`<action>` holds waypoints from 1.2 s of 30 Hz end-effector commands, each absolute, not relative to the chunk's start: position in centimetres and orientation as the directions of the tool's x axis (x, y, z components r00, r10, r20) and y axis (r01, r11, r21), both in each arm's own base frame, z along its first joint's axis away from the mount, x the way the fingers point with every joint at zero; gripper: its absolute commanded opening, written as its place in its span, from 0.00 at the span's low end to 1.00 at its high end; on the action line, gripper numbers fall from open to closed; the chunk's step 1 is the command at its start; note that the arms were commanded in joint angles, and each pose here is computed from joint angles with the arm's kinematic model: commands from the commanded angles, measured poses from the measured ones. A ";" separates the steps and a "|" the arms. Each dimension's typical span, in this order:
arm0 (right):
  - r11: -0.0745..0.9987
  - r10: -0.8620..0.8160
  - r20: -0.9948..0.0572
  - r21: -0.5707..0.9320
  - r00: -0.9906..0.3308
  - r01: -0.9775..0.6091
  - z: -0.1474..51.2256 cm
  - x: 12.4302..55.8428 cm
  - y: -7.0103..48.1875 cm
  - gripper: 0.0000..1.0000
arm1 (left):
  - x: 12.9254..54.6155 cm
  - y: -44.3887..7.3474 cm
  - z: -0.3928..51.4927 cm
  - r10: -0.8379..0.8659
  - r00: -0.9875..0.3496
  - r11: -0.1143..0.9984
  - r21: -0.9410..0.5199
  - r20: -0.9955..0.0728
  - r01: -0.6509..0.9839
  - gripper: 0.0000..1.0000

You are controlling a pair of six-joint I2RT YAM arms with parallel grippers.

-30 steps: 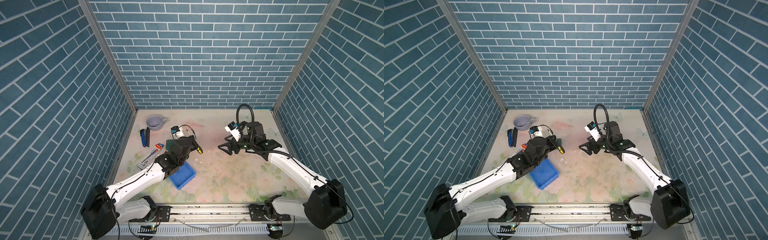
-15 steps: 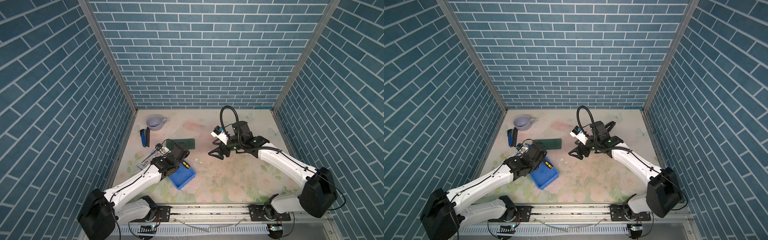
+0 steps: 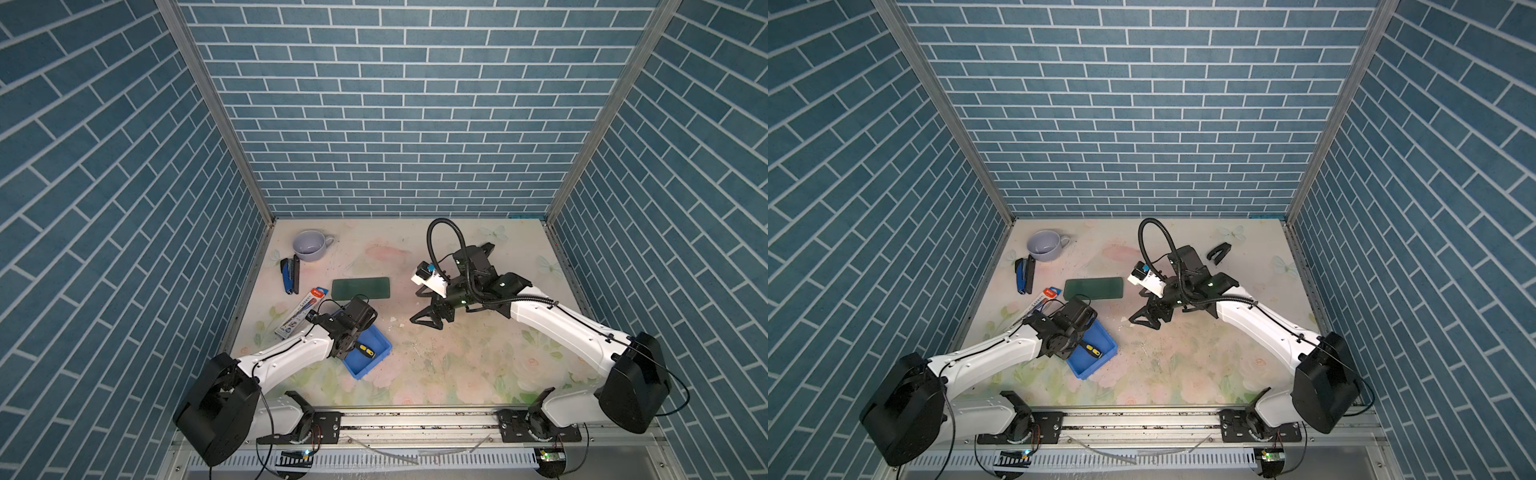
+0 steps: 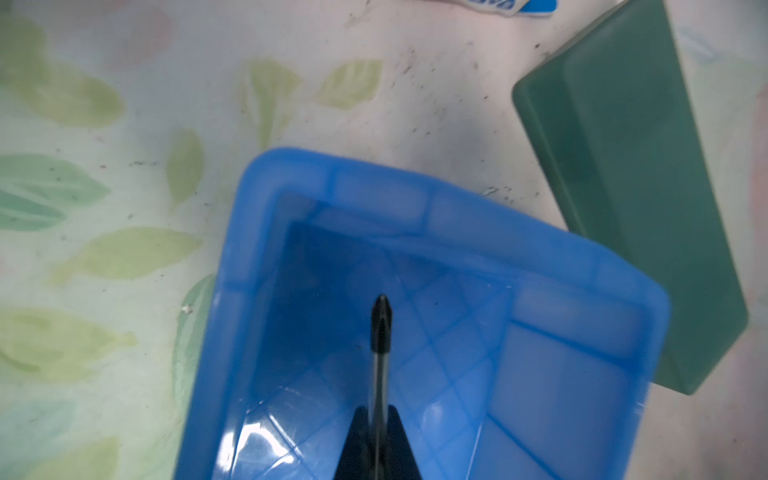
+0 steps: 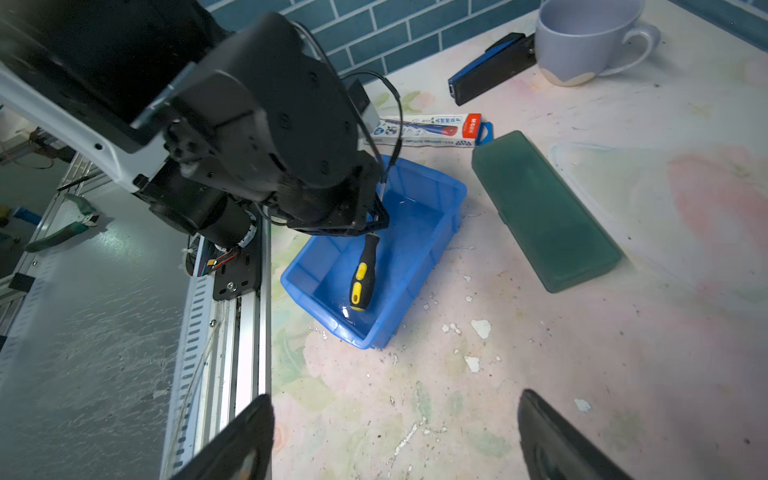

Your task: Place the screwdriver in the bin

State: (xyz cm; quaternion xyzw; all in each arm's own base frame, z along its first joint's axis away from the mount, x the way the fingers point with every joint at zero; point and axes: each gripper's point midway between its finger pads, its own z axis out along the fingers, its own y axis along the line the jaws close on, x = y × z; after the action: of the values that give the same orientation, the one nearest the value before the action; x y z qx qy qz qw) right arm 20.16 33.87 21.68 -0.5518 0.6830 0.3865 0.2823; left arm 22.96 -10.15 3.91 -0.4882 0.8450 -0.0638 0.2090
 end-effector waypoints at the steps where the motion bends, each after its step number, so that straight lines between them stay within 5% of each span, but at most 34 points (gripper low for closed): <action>1: 0.005 -0.536 -0.832 0.161 -0.139 -0.987 23.0 19.2 34.9 0.91 | 23.0 -10.1 3.5 -0.863 -0.420 0.495 -0.304 -0.280 -0.814 0.00; 5: 0.009 -0.545 -0.827 0.158 -0.137 -0.987 22.8 19.2 35.1 0.92 | 22.8 -9.9 3.2 -0.865 -0.415 0.490 -0.294 -0.283 -0.821 0.13; 8: 0.019 -0.551 -0.824 0.144 -0.131 -0.989 22.7 19.4 35.0 0.92 | 22.6 -9.7 3.1 -0.868 -0.405 0.482 -0.288 -0.287 -0.828 0.35; 14: 0.075 -0.539 -0.829 0.126 -0.146 -0.989 22.5 20.3 34.5 0.94 | 22.6 -9.1 4.1 -0.864 -0.396 0.484 -0.292 -0.311 -0.825 0.55; 22: 0.216 -0.438 -0.872 0.134 -0.219 -0.967 24.1 23.3 32.5 0.95 | 25.3 -9.2 9.8 -0.788 -0.442 0.597 -0.358 -0.429 -0.718 0.86; 30: 0.468 -0.270 -0.917 0.143 -0.295 -0.872 25.7 28.7 27.4 0.94 | 29.5 -9.3 16.4 -0.579 -0.458 0.795 -0.344 -0.674 -0.499 0.98; 36: 0.703 -0.114 -0.939 0.153 -0.323 -0.695 25.4 32.7 21.5 0.94 | 32.3 -8.7 21.4 -0.214 -0.382 0.951 -0.103 -0.899 -0.290 1.00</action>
State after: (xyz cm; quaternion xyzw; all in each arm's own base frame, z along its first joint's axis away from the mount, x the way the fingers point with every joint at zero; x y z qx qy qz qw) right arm 30.76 23.88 24.46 -0.3357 0.7584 0.3031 0.4693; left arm 30.73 -9.72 18.48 -0.2543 0.8478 -0.0447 0.4632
